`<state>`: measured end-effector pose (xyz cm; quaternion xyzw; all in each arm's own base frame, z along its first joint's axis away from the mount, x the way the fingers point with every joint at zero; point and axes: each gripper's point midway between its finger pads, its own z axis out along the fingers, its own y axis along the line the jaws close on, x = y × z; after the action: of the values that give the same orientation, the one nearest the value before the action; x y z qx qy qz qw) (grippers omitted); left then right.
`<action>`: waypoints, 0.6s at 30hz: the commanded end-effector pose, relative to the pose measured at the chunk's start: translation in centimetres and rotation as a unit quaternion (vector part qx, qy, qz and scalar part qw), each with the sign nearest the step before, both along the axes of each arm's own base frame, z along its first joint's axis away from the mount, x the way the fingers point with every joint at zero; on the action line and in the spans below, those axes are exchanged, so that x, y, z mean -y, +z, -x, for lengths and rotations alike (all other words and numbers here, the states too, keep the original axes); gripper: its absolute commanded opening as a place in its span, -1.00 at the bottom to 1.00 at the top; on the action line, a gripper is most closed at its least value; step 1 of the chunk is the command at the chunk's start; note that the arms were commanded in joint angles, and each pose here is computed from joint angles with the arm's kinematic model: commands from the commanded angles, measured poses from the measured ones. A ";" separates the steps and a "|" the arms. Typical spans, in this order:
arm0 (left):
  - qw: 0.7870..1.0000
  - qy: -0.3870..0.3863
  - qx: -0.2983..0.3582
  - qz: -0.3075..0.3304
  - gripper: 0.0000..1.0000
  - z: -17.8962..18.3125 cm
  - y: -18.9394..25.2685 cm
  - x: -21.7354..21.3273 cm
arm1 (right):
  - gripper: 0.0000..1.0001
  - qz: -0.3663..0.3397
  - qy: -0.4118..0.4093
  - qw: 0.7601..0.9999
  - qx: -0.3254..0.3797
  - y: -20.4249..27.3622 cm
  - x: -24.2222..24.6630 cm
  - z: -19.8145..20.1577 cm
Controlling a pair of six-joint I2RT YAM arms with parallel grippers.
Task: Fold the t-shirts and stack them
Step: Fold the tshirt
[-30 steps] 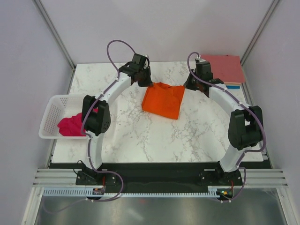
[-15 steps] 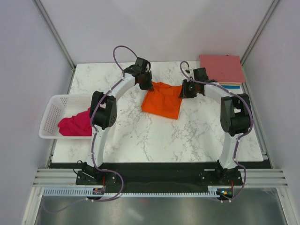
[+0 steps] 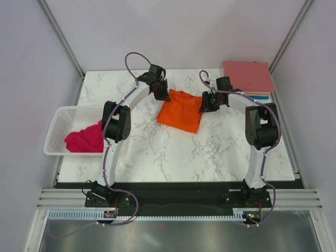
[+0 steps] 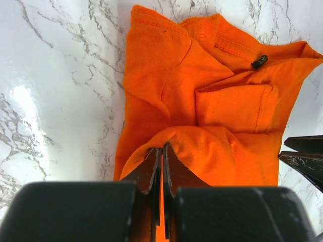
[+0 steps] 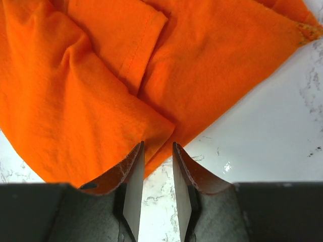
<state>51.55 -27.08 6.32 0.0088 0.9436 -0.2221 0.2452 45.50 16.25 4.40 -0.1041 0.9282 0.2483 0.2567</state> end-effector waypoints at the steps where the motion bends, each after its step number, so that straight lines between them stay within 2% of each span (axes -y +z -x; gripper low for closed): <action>1: 0.999 -0.028 0.032 0.011 -0.96 -1.2 1.3 0.8 | -0.27 -0.011 0.027 0.999 0.017 0.4 -0.5 -0.9; 7: 0.999 -0.034 0.032 0.018 -0.96 -1.3 1.2 1.2 | -0.25 -0.017 0.038 0.999 0.019 0.4 -0.9 -1.2; 10: 0.999 -0.034 0.036 0.020 -0.96 -1.5 1.5 1.2 | -0.48 -0.023 0.043 0.998 0.027 0.8 -1.1 -1.3; 11: 0.998 -0.035 0.037 0.020 -0.96 -1.5 1.6 1.2 | -0.65 -0.023 0.043 0.998 0.030 0.9 -1.1 -1.4; 14: 0.998 -0.036 0.044 0.020 -0.96 -1.5 2.2 1.2 | -0.99 -0.023 0.036 0.998 0.039 1.6 -1.0 -1.6; 18: 0.998 -0.026 0.061 0.018 -0.96 -1.4 4.4 0.9 | -1.00 -0.036 0.024 0.998 0.052 3.1 -1.1 -0.8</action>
<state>51.83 -27.61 6.06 0.0201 0.9413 -0.2319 0.2444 45.68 16.82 3.70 -0.1209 0.9225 0.2658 0.2525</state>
